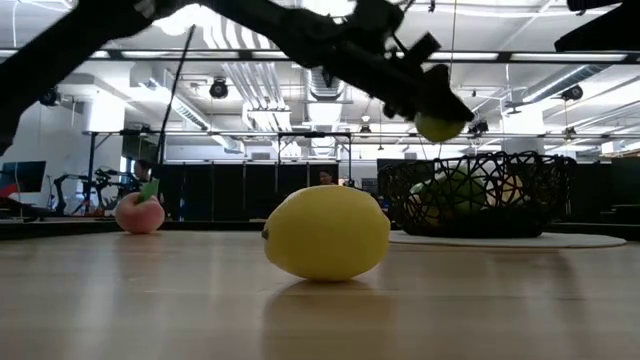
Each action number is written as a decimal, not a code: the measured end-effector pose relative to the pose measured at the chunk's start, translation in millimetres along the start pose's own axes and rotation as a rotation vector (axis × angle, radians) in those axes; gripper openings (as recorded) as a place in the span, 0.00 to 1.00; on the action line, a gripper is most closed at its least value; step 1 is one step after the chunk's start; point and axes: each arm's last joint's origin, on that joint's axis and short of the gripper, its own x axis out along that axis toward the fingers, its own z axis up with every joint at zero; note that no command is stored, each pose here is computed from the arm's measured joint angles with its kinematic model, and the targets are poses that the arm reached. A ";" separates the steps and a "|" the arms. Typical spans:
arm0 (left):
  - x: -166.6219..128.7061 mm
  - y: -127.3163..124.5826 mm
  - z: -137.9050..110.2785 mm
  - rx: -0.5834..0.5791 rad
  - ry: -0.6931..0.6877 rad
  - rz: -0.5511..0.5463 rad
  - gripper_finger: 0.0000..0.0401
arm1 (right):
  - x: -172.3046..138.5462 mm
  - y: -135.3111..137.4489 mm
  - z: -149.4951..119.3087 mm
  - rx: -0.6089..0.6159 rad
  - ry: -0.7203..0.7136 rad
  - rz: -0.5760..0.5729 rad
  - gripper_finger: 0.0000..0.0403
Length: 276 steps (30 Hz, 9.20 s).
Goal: Build produce basket
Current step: Put the light green apple into the black wire basket, then put the yellow lemon into the black wire basket, then put the pink peach into the black wire basket
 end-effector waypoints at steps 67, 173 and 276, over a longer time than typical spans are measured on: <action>-207.6 -64.1 -109.0 -0.195 0.082 0.180 0.51 | 13.1 -23.6 -39.2 -0.003 0.161 0.071 0.81; -187.1 -127.0 -177.6 -0.358 -0.058 0.334 0.50 | 163.4 -211.8 64.5 0.122 0.427 -0.297 0.50; -264.2 -39.7 -101.0 -0.478 0.745 0.608 0.51 | 157.0 -121.0 52.9 -0.033 0.221 0.235 0.56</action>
